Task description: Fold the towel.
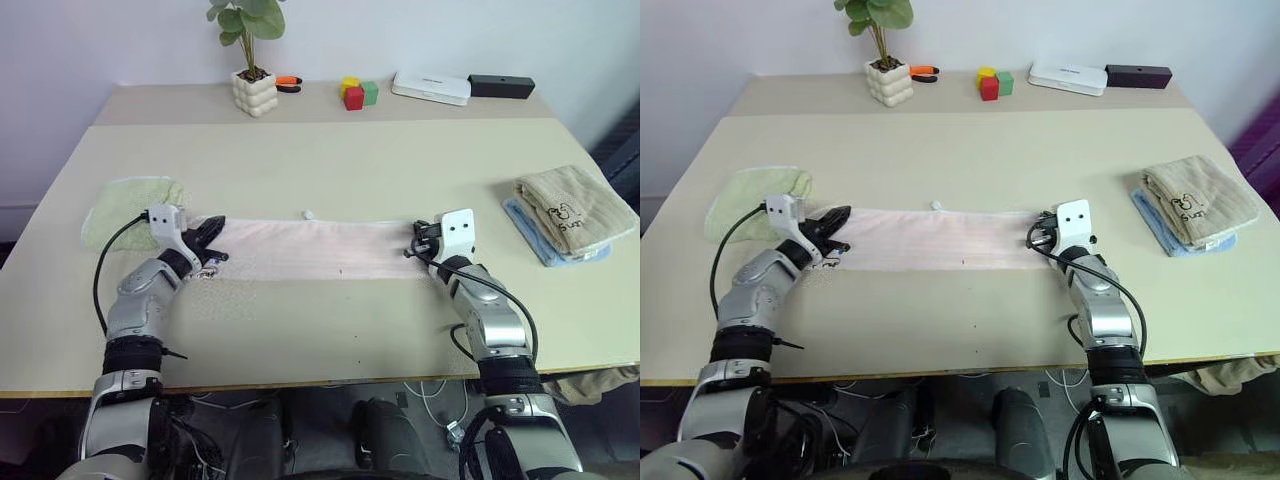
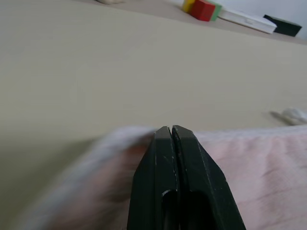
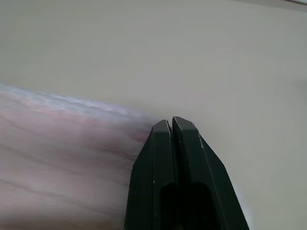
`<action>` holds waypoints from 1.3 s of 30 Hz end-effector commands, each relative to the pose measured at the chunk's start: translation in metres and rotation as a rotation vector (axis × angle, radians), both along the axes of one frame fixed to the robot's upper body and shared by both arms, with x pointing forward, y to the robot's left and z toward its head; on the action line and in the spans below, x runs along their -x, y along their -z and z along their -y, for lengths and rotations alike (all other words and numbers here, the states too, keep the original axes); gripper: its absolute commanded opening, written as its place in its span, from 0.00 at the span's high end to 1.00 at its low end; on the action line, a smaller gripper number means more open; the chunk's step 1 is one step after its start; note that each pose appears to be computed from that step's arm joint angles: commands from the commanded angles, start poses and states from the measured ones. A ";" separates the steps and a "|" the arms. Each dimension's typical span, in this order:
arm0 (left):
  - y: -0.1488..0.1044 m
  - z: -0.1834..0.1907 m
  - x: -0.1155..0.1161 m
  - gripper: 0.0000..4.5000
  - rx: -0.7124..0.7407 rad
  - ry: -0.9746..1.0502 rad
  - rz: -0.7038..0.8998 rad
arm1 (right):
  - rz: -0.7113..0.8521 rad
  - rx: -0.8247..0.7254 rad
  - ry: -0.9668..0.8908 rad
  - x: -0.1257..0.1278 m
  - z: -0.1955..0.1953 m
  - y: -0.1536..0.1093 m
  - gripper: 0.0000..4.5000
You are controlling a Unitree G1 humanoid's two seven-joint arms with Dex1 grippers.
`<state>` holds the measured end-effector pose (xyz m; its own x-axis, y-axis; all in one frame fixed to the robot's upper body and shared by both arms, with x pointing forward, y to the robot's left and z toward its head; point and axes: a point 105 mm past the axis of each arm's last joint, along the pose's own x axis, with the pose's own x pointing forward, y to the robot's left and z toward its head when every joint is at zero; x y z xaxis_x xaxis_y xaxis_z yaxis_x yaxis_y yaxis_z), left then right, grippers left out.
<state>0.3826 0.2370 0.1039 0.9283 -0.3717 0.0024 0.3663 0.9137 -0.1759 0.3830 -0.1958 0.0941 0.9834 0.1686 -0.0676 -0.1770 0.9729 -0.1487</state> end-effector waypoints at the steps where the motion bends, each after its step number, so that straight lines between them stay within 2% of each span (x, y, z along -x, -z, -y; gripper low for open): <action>1: -0.016 0.001 0.006 1.00 0.096 0.052 0.035 | 0.052 -0.007 0.007 -0.004 0.008 -0.017 0.99; 4: -0.026 0.017 0.015 0.82 0.037 0.174 0.087 | 0.078 -0.099 -0.042 -0.002 0.003 -0.034 0.81; 8: -0.043 0.030 0.023 0.38 -0.031 0.277 0.143 | 0.091 -0.267 -0.042 0.007 0.013 -0.057 0.37; 11: -0.054 0.034 0.031 0.04 -0.092 0.369 0.182 | 0.068 -0.433 -0.017 0.025 0.025 -0.065 0.02; 12: -0.055 0.034 0.032 0.02 -0.107 0.386 0.190 | 0.056 -0.465 -0.015 0.029 0.027 -0.066 0.01; 18: -0.071 0.033 0.041 0.02 -0.151 0.572 0.229 | -0.043 -0.721 0.104 0.071 0.037 -0.056 0.01; 23: -0.077 0.031 0.046 0.02 -0.144 0.700 0.219 | -0.146 -0.789 0.119 0.097 0.028 -0.042 0.01; 26: -0.082 0.030 0.045 0.02 -0.157 0.757 0.224 | -0.218 -0.884 0.131 0.109 0.024 -0.031 0.01; 32: -0.087 0.030 0.042 0.02 -0.179 0.806 0.236 | -0.277 -0.991 0.164 0.115 0.021 -0.027 0.01; 39: -0.084 0.034 0.042 0.02 -0.170 0.808 0.242 | -0.351 -1.158 0.109 0.113 0.003 -0.028 0.01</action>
